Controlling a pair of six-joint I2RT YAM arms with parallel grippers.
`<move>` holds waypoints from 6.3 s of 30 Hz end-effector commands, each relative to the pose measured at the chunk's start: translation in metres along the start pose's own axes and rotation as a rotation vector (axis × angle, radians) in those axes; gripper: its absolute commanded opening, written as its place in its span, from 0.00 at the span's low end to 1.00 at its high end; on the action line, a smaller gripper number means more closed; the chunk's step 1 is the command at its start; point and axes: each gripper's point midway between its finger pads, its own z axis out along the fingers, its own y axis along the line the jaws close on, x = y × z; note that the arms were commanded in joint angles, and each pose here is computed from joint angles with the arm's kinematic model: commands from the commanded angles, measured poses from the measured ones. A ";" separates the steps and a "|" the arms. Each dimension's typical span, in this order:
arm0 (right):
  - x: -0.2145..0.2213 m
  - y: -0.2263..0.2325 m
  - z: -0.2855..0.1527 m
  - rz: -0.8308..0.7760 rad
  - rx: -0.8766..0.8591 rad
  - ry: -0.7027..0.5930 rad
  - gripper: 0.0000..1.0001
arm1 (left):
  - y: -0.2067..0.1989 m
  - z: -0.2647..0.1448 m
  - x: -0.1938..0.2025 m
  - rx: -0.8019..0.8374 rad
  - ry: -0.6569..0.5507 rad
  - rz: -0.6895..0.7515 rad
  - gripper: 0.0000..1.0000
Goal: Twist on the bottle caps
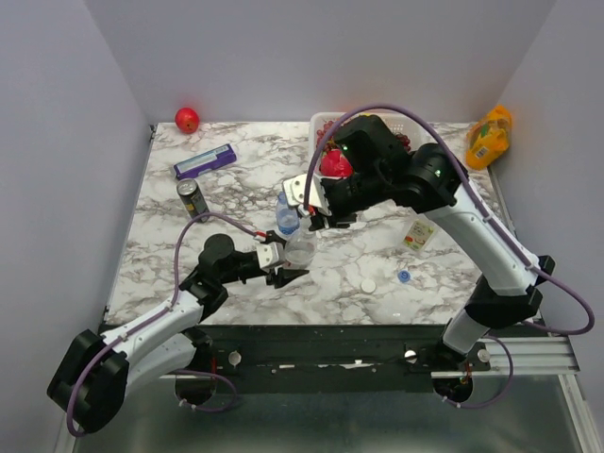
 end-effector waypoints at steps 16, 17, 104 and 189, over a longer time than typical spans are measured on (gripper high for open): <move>0.049 0.065 -0.003 0.037 -0.221 0.173 0.32 | 0.020 0.003 0.009 -0.089 0.013 0.146 0.00; 0.050 0.066 -0.002 0.041 -0.225 0.178 0.32 | 0.020 0.003 0.008 -0.091 0.010 0.149 0.00; 0.071 0.070 0.031 0.149 -0.271 0.242 0.39 | 0.039 -0.004 -0.022 -0.279 -0.105 0.158 0.00; 0.047 0.028 0.033 0.029 -0.124 0.067 1.00 | 0.007 0.012 0.036 -0.123 0.161 -0.007 0.00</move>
